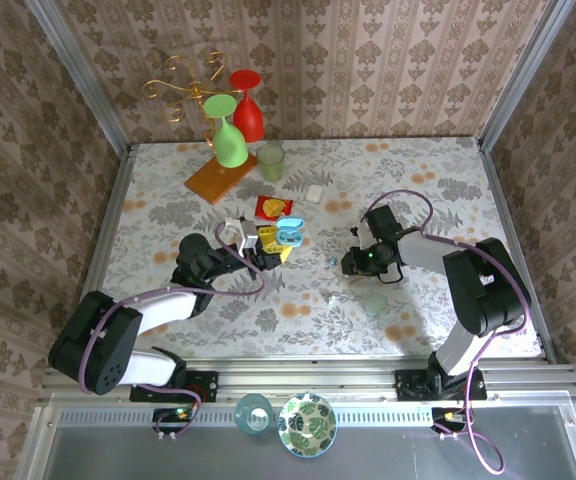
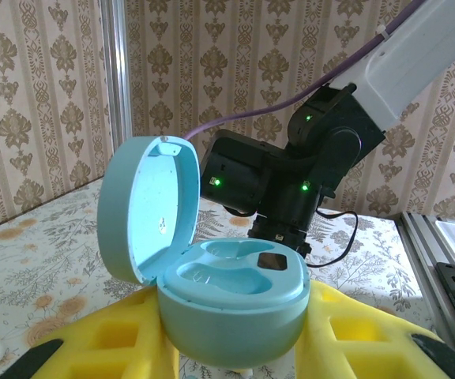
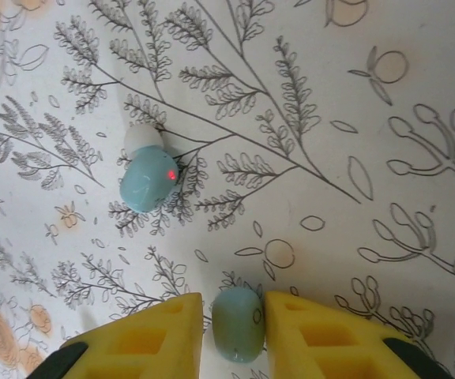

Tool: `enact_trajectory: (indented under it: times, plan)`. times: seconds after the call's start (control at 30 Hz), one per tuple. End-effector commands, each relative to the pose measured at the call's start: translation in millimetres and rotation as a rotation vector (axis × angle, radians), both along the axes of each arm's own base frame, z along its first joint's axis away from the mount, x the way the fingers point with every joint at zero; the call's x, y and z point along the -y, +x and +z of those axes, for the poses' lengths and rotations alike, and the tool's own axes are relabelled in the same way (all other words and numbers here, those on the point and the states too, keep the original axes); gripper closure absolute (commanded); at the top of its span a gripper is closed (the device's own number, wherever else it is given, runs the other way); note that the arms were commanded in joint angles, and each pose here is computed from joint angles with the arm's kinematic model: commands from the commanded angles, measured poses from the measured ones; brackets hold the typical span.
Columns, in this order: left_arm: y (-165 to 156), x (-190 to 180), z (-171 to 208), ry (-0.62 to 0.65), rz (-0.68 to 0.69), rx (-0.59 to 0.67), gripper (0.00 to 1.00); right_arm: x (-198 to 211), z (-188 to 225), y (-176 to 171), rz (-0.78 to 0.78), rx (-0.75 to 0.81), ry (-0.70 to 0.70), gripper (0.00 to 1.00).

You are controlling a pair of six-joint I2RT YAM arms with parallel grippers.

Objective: Insert the wireless bluetooth earbuds into the charging case

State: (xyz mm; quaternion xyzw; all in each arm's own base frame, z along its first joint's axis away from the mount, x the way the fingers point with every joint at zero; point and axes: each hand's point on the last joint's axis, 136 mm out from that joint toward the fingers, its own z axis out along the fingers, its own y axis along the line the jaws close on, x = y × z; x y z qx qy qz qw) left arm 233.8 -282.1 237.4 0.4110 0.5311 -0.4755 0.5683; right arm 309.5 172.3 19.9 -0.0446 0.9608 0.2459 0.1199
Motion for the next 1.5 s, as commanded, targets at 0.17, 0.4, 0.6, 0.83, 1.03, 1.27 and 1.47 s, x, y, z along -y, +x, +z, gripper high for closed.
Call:
enact_trajectory:
  times: [0.17,0.4,0.6,0.83,1.03,1.27,1.47]
  plan:
    - [-0.8,1.2,17.2,-0.03,-0.016,0.072,0.74,-10.2,-0.9,-6.7,0.001,-0.041,0.094,0.75]
    - [-1.1,1.0,17.1,-0.031,-0.017,0.071,0.74,-6.0,-11.6,-5.9,-0.024,-0.064,0.069,0.8]
    - [-1.3,0.8,17.2,-0.031,-0.015,0.073,0.74,-2.6,-12.7,-3.9,-0.037,-0.064,0.049,0.83]
    - [-1.5,0.6,16.7,-0.03,-0.015,0.07,0.74,-1.2,-14.1,-1.3,-0.053,-0.066,0.037,0.79]
    - [-1.6,0.1,15.5,-0.029,-0.012,0.067,0.74,-0.7,-15.9,-1.6,-0.06,-0.071,0.036,0.89]
    - [-1.0,0.0,16.2,-0.031,-0.009,0.071,0.74,10.0,5.8,3.3,-0.1,0.003,-0.01,0.88]
    - [-0.6,1.3,17.0,-0.032,-0.014,0.072,0.74,42.9,41.1,13.4,-0.251,0.154,-0.199,0.86]
